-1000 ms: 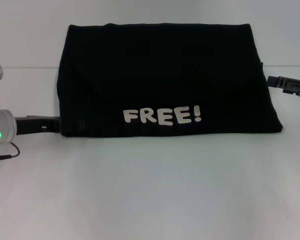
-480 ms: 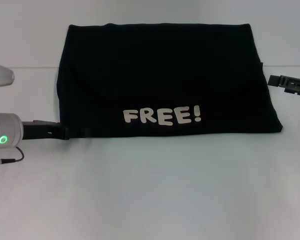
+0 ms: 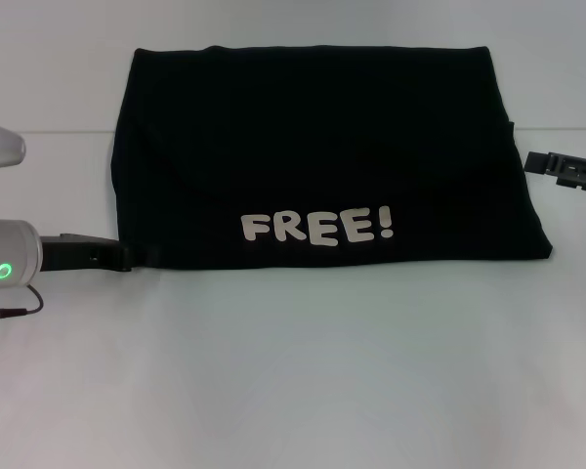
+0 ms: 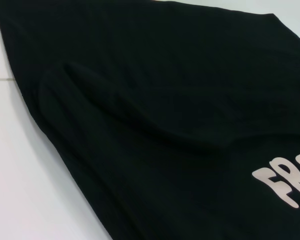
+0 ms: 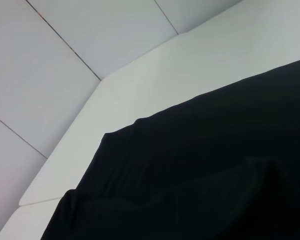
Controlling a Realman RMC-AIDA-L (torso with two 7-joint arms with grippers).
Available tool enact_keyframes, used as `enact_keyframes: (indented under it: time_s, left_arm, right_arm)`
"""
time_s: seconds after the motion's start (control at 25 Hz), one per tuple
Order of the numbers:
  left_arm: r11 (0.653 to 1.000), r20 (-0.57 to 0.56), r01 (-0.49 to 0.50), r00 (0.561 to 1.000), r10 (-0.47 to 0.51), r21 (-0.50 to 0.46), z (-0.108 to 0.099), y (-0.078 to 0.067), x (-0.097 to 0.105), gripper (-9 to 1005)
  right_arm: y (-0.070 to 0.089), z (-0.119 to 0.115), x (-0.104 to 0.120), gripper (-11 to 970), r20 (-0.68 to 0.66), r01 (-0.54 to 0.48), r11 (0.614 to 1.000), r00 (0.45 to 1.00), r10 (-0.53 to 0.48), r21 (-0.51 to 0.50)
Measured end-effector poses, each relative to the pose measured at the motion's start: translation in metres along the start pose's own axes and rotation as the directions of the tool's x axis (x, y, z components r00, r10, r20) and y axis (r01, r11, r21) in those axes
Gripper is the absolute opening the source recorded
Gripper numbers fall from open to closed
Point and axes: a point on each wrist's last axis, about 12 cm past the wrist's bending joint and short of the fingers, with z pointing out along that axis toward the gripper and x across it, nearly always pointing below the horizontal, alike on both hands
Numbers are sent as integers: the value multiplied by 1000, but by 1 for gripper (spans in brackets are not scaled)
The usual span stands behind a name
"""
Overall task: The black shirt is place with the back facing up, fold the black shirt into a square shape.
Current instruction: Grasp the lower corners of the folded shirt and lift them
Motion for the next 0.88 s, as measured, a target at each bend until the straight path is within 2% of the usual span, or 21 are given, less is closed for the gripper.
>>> enact_keyframes:
  time_s: [0.16, 0.36, 0.56, 0.88]
  left_arm:
    - [1000, 1, -2, 1000, 2, -1, 0, 0, -1, 452]
    - [1000, 2, -8, 1000, 8, 0, 0, 0, -4, 303]
    - [1000, 3, -12, 1000, 12, 0, 0, -1, -5, 69]
    - [1000, 4, -18, 1000, 18, 0, 0, -1, -7, -1]
  right_arm:
    - [-3, -2, 2, 915, -20, 2, 1000, 1000, -2, 14]
    - [-7, -3, -1, 915, -110, 23, 996, 994, -13, 88]
    - [-8, 3, -3, 915, -200, 60, 987, 979, -28, 152]
    - [-5, 24, 9, 914, -248, 97, 974, 968, -44, 203]
